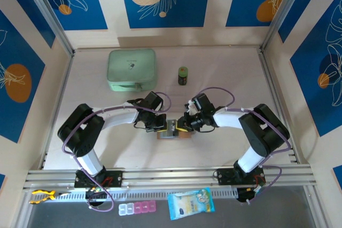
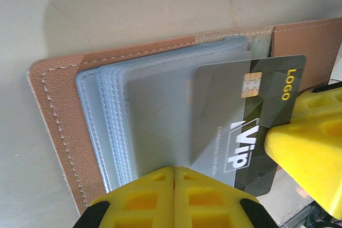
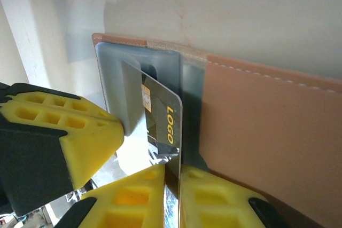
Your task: Take the credit cards out of the card holder
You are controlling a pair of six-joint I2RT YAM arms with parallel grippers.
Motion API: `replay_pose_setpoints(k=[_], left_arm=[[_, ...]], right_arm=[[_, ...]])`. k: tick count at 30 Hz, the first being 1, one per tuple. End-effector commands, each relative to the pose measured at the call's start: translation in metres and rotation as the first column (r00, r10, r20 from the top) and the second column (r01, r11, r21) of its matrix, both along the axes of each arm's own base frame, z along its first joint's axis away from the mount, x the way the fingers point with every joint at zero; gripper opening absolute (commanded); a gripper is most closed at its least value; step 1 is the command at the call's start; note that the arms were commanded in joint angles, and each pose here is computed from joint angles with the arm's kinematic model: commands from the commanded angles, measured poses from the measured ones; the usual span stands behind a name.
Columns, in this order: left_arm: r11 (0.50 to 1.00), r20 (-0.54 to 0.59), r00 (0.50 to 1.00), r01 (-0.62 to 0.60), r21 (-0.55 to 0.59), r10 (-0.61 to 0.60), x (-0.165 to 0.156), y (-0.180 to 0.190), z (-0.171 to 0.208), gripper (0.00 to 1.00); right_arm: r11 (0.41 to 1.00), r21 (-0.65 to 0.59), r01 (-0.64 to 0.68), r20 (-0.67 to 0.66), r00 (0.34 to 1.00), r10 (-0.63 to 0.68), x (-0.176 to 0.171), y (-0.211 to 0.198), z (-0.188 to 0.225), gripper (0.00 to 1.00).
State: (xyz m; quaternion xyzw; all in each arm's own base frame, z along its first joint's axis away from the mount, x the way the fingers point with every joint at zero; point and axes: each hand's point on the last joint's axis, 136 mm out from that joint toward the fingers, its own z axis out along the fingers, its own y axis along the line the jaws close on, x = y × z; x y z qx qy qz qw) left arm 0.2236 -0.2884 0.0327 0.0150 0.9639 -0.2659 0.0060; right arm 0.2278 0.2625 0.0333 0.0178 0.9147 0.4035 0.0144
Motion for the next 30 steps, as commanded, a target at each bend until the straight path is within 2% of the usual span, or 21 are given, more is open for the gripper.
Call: replay_pose_setpoints(k=[1,13,20,24,30], left_arm=[[0.998,-0.021,1.0,0.018,0.067,-0.017,-0.011,0.013,-0.011,0.0],[1.0,-0.006,1.0,0.008,0.004,-0.008,-0.006,0.002,0.004,0.0],[0.999,0.044,0.999,0.008,-0.044,-0.006,0.003,-0.006,0.026,0.0],[0.998,0.076,0.997,-0.012,-0.064,0.017,0.01,-0.004,0.037,0.01],[0.994,0.112,0.991,-0.059,-0.089,0.069,0.022,0.009,0.051,0.02]], right_arm=[[1.0,-0.022,-0.001,-0.012,1.0,0.001,-0.008,-0.012,-0.001,0.12],[0.998,-0.061,-0.036,0.068,0.997,0.04,-0.006,-0.024,0.028,0.06],[0.988,-0.129,-0.09,0.197,0.974,0.114,0.0,-0.032,0.053,0.04],[0.972,-0.175,-0.156,0.332,0.92,0.207,0.006,-0.035,0.071,0.03],[0.902,-0.298,-0.311,0.498,0.756,0.425,0.014,-0.035,0.099,0.01]])
